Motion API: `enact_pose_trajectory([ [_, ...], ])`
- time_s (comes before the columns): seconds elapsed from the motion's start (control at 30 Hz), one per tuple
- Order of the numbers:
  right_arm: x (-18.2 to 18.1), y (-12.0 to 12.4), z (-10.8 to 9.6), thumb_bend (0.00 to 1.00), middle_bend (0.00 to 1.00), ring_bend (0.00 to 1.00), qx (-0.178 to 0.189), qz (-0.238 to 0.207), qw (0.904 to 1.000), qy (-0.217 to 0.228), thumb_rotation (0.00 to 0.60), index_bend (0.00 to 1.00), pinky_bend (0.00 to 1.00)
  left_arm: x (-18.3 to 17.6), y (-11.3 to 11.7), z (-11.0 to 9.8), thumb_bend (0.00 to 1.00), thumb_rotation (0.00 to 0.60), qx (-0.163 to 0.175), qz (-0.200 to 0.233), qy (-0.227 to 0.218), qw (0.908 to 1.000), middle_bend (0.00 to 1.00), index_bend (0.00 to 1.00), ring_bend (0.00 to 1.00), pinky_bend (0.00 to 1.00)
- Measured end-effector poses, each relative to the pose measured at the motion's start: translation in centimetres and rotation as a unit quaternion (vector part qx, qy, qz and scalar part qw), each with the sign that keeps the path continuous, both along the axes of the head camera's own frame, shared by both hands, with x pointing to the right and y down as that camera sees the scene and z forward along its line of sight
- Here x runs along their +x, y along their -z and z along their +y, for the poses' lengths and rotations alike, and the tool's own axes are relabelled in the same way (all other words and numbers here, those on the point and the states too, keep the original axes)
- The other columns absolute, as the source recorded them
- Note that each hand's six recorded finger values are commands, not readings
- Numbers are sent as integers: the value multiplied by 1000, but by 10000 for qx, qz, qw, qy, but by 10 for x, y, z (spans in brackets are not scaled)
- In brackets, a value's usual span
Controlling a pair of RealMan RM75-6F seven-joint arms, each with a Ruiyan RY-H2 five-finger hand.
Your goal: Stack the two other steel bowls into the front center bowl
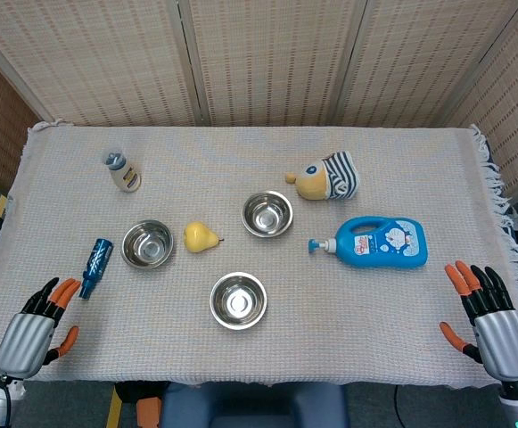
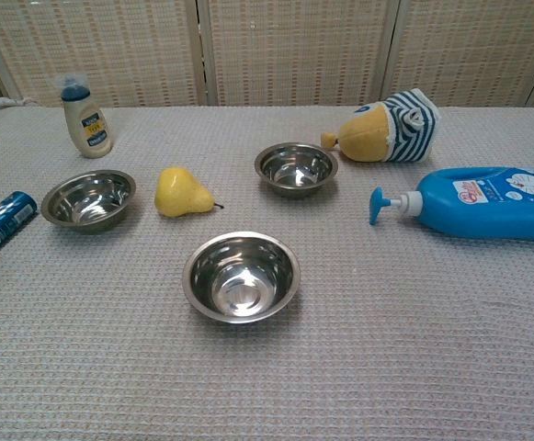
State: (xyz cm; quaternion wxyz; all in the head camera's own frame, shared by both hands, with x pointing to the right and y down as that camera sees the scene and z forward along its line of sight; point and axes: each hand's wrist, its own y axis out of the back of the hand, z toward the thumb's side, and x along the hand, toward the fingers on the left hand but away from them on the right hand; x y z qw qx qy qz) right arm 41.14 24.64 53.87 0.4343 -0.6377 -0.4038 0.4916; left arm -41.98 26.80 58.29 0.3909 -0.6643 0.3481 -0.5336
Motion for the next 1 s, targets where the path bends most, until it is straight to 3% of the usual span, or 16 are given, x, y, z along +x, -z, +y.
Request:
enact_pose_trajectory([
  [0.27, -1, -1, 0, 148, 0, 0, -37, -10, 10000, 0, 600, 0, 0, 10, -19, -17, 417, 600, -24, 142, -134, 9998, 13, 34, 0, 136],
  [0.6, 8, -8, -6, 148, 0, 0, -100, 148, 9996, -201, 600, 0, 0, 46, -90, -59, 416, 600, -365, 191, -513, 9978, 0, 69, 0, 79],
  [0.83, 15, -12, -11, 148, 0, 0, -159, 251, 9990, -333, 600, 0, 0, 62, -135, -78, 414, 600, -506, -17, -660, 9965, 0, 153, 0, 73],
  [1.0, 17, -13, -11, 148, 0, 0, -185, 271, 9988, -367, 600, 0, 0, 70, -154, -87, 415, 600, -417, -124, -722, 9964, 0, 326, 0, 72],
])
